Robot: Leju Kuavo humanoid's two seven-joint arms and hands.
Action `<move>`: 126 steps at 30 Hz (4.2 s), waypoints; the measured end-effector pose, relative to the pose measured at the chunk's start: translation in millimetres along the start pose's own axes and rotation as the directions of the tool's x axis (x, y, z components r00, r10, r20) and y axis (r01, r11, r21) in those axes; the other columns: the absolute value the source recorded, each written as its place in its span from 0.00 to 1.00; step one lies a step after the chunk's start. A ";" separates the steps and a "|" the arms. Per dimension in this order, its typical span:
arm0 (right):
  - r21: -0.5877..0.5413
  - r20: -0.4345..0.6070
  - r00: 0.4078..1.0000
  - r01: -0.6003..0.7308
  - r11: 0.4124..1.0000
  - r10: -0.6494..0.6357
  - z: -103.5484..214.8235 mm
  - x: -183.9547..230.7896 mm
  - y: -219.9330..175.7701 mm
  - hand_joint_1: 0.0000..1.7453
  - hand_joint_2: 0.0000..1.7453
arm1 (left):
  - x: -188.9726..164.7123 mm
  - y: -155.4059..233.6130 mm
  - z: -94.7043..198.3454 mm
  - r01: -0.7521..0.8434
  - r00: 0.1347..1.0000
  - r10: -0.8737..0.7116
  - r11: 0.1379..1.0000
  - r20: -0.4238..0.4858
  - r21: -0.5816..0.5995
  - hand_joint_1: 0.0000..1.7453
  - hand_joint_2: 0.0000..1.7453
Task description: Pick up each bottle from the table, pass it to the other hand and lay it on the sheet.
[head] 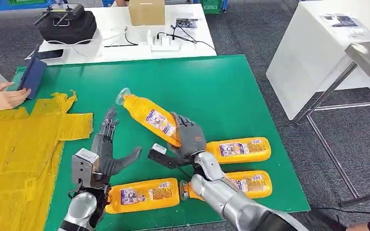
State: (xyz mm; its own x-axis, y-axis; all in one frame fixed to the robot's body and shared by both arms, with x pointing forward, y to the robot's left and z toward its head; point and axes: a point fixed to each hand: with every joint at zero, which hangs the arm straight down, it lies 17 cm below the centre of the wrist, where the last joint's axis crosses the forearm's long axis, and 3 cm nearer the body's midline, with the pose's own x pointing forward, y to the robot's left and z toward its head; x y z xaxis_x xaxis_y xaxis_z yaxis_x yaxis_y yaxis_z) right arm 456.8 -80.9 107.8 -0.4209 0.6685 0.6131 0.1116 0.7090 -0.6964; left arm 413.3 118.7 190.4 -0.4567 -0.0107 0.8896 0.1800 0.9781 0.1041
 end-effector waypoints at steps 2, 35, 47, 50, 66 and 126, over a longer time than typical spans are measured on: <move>-0.136 -0.036 0.997 0.064 0.989 -0.069 -1.0 -2.9 -35.8 1.00 1.00 | 1.6 2.5 4.1 0.001 1.000 -0.001 1.000 -0.001 0.011 0.00 1.00; 0.169 0.158 0.915 0.345 0.923 -0.371 84.8 86.4 5.5 1.00 1.00 | 65.2 -47.4 -5.0 -0.223 0.967 0.247 0.941 0.066 -0.254 0.00 1.00; 0.257 0.259 0.940 0.153 0.954 -0.220 93.8 108.8 47.6 1.00 1.00 | 79.6 -68.6 -3.3 -0.296 0.941 0.335 0.888 0.054 -0.352 0.00 1.00; 0.237 0.288 0.943 0.100 0.966 -0.169 88.6 111.5 48.7 1.00 1.00 | 78.6 -75.1 -0.2 -0.319 0.933 0.357 0.867 0.031 -0.383 0.00 1.00; 0.202 0.321 0.941 0.038 0.979 -0.103 81.6 115.9 50.3 1.00 1.00 | 66.0 -85.1 5.4 -0.341 0.930 0.368 0.839 -0.020 -0.423 1.00 1.00; 0.687 0.255 0.951 -0.305 0.659 0.174 158.2 36.6 127.7 0.00 1.00 | -173.1 315.9 21.9 0.884 -0.038 -0.955 0.105 -0.294 -0.455 0.00 1.00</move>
State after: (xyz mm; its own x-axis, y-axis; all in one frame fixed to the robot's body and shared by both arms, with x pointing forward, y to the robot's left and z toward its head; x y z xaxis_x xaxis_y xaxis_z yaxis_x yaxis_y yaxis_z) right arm 313.2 -1.5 -17.7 -0.6108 0.7016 0.3671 -0.4170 0.1090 -0.9023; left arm 530.1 434.1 59.5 0.1017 -0.9948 -0.0024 0.0116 -0.0012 0.9999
